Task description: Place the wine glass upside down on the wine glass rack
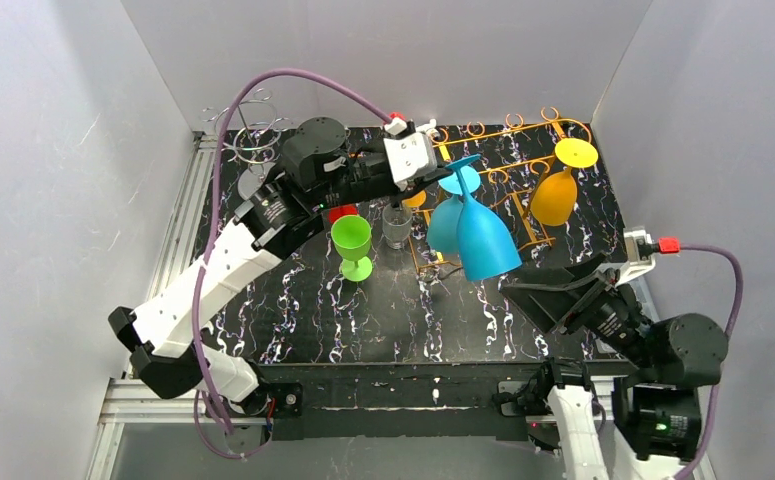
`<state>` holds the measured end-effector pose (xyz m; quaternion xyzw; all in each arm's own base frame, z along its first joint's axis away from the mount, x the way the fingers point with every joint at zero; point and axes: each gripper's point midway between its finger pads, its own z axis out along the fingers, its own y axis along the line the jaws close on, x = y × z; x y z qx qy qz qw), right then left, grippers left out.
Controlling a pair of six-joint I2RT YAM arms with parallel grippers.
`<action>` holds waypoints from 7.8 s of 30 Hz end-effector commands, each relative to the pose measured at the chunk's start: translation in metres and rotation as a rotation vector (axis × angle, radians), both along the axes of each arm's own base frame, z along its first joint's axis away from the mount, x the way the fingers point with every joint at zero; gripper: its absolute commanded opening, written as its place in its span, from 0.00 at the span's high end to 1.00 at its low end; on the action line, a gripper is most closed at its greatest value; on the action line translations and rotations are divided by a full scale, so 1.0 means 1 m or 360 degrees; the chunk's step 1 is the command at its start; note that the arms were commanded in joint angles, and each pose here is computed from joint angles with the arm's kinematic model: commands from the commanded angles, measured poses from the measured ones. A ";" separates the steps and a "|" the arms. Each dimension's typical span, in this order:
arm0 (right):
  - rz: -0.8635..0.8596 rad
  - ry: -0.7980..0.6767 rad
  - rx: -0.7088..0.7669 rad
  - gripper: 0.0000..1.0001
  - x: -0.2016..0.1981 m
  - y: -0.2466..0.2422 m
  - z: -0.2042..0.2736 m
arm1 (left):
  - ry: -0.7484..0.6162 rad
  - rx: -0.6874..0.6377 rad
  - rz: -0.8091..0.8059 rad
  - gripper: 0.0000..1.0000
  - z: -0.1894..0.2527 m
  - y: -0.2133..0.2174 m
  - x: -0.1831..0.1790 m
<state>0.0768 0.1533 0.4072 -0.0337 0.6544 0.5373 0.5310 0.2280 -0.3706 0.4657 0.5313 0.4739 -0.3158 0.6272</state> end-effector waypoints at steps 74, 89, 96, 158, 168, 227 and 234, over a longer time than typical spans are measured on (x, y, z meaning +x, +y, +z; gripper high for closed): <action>0.0102 -0.0114 -0.0726 0.49 0.086 0.008 -0.069 | -0.1384 0.0005 -0.0196 0.33 0.045 0.006 -0.062; -0.0704 -0.0038 -0.0923 0.48 0.145 -0.061 -0.106 | -0.0695 0.0278 0.0126 0.02 -0.024 0.070 -0.050; -0.0866 -0.0068 -0.0912 0.48 0.169 -0.071 -0.105 | -0.0692 0.0299 0.0103 0.02 -0.034 0.076 -0.056; -0.1013 0.0055 -0.0822 0.49 0.217 -0.081 -0.147 | -0.0684 0.0375 0.0078 0.02 -0.049 0.090 -0.064; -0.0909 0.0090 -0.0806 0.17 0.217 -0.070 -0.163 | -0.0683 0.0364 0.0078 0.02 -0.047 0.090 -0.064; -0.1112 0.0500 0.0085 0.32 0.258 -0.009 -0.259 | -0.0475 0.0497 0.0127 0.02 -0.075 0.109 -0.068; -0.1103 0.0521 0.0144 0.38 0.278 0.003 -0.272 | -0.0483 0.0513 0.0122 0.02 -0.078 0.113 -0.070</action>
